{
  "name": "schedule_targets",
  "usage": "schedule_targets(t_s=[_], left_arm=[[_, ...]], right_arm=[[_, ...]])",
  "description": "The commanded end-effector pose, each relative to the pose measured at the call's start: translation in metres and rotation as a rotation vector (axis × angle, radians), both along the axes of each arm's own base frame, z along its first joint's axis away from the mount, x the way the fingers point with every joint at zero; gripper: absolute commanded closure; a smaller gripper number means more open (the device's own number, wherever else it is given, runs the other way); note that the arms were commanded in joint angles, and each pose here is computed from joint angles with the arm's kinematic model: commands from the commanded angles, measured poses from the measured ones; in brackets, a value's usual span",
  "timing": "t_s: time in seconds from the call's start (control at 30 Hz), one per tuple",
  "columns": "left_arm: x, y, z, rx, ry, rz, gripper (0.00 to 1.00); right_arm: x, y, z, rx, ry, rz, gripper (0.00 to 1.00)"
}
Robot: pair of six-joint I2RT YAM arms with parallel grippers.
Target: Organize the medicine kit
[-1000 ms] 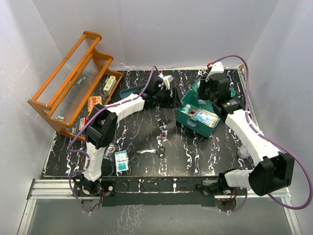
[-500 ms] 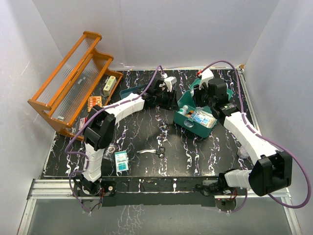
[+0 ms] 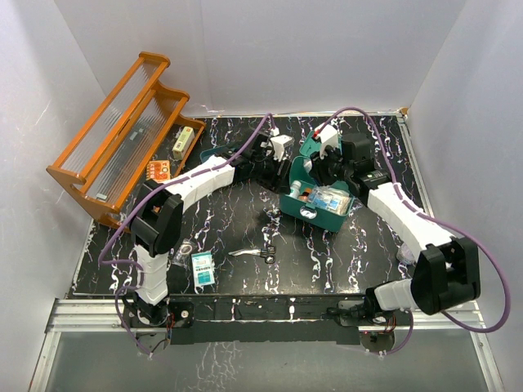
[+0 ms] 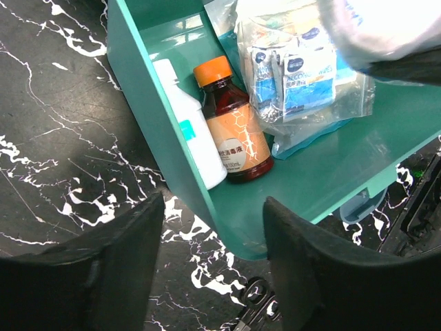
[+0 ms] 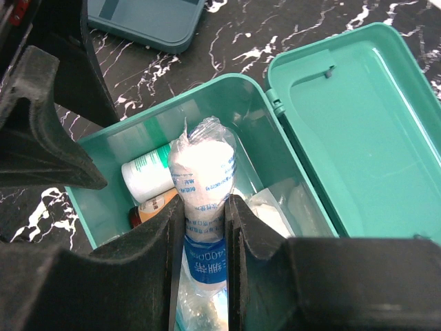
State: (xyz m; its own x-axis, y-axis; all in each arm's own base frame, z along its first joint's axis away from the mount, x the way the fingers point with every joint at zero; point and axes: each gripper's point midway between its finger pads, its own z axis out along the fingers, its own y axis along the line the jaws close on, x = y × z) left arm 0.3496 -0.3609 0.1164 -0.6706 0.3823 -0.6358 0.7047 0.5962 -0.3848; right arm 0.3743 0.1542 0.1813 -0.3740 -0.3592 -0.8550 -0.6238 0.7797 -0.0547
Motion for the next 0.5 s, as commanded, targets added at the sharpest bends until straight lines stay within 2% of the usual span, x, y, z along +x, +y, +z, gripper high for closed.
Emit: schedule_targets(t_s=[0.0,0.1,0.3,0.47], left_arm=[[-0.002,0.019,0.019,0.007,0.011,0.036,0.3],[0.005,0.023,0.026,-0.021,0.019,0.077,0.27],[0.028,0.048,0.018,0.073,-0.024,0.171,0.41],[0.045,0.057,0.025,0.115,-0.095,0.193,0.46]], right_arm=[[0.021,0.015,0.021,0.034,-0.138,0.083,0.88],[0.027,0.021,0.014,0.05,-0.149,0.101,0.89],[0.037,0.027,0.009,0.073,-0.159,0.111,0.89],[0.035,0.032,0.006,0.087,-0.16,0.137,0.89]])
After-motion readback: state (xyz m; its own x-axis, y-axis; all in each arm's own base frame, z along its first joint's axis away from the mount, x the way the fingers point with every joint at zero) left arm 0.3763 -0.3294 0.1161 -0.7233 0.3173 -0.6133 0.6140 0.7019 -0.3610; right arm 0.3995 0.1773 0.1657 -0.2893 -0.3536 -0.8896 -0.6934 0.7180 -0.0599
